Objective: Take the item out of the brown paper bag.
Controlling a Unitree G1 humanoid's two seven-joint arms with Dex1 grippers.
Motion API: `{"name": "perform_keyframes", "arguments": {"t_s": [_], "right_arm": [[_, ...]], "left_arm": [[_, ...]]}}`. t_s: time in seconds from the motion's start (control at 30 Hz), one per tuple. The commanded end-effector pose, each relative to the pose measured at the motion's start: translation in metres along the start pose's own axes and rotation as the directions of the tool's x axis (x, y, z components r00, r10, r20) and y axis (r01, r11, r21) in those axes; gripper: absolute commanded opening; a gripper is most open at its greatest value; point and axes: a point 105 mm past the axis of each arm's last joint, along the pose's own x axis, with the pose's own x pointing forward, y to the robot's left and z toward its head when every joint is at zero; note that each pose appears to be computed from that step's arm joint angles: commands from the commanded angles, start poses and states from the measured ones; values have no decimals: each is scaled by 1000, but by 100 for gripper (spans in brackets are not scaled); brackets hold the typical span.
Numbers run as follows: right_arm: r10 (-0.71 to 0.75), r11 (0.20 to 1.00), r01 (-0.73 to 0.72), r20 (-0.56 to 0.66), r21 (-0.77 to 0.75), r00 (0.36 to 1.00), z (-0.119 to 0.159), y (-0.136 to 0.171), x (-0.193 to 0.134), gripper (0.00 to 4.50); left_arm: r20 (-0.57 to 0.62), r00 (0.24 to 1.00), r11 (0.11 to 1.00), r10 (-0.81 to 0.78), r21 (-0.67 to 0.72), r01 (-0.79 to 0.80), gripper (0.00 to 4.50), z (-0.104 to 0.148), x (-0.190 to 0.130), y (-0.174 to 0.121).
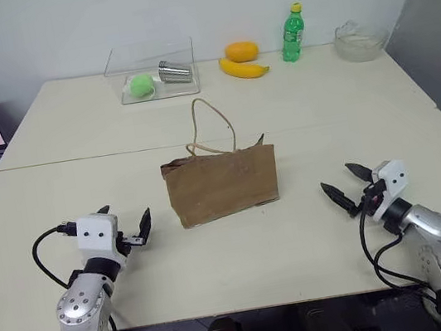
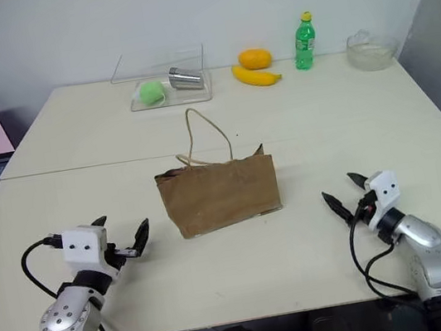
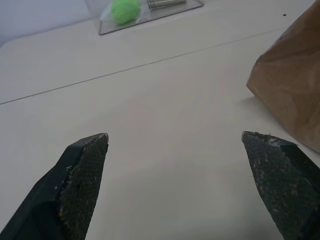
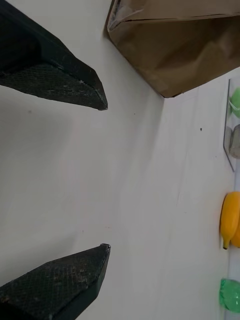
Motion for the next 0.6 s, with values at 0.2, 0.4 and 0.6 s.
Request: {"name": "perform_keyframes", "arguments": {"t_s": [0.2, 0.4, 0.6], "right_arm": [[9, 999, -8, 41, -31, 999, 12, 0, 4, 450], [14, 999, -12, 40, -33, 999, 12, 1, 5, 450], [15, 999, -13, 40, -39, 999, 13, 1, 5, 450]], "left_arm": [[42, 999, 1000, -10, 29, 9, 449, 11, -1, 0], [36, 999, 1000, -5, 21, 5, 449, 9, -2, 0], [28, 999, 999, 34, 38, -35, 449, 8, -6, 8]]}}
